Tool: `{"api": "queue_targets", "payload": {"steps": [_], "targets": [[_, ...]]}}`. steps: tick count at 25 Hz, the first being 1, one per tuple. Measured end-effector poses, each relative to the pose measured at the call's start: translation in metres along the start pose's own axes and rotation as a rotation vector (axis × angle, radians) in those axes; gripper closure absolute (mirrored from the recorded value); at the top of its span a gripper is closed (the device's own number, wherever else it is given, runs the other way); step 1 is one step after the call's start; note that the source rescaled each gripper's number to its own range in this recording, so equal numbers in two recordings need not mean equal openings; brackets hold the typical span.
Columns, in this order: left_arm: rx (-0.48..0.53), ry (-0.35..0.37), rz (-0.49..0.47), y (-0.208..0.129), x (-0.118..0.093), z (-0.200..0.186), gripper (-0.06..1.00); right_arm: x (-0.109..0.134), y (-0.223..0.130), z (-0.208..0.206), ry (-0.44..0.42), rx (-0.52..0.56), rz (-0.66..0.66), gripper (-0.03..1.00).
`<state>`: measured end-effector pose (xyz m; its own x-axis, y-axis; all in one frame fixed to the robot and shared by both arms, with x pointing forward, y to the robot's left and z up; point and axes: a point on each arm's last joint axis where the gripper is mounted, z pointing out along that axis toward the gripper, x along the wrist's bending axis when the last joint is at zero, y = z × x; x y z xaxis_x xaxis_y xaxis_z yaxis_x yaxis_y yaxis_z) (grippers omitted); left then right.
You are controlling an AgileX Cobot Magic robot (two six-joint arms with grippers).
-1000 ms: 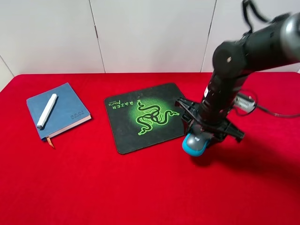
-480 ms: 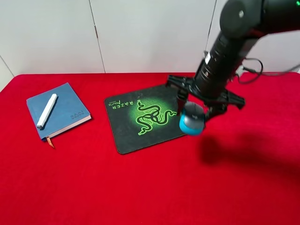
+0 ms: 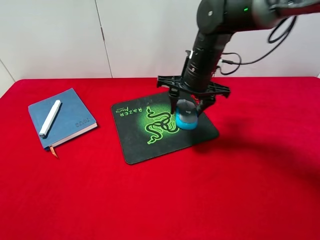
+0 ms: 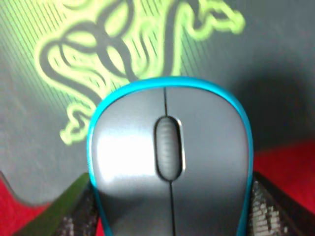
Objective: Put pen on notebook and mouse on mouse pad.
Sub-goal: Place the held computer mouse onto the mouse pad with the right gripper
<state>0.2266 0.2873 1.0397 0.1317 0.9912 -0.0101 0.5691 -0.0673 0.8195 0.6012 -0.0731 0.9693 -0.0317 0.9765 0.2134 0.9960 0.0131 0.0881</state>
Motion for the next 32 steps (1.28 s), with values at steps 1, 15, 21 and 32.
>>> {"api": "queue_targets", "payload": {"steps": [1,15,21,32], "targets": [[0.000,0.000,0.000,0.000,0.000,0.000,-0.05,0.001,0.004,0.006,-0.001,0.002,-0.005,0.95],[0.000,0.000,0.000,0.000,0.000,0.000,-0.05,0.007,0.028,0.052,-0.013,0.026,-0.073,0.95],[0.000,0.000,0.000,0.000,0.000,0.000,-0.05,0.009,0.031,0.051,0.004,-0.008,-0.100,0.84],[0.000,0.000,0.000,0.000,0.000,0.000,-0.05,0.013,0.031,0.041,0.018,0.009,-0.223,-0.03]]}}
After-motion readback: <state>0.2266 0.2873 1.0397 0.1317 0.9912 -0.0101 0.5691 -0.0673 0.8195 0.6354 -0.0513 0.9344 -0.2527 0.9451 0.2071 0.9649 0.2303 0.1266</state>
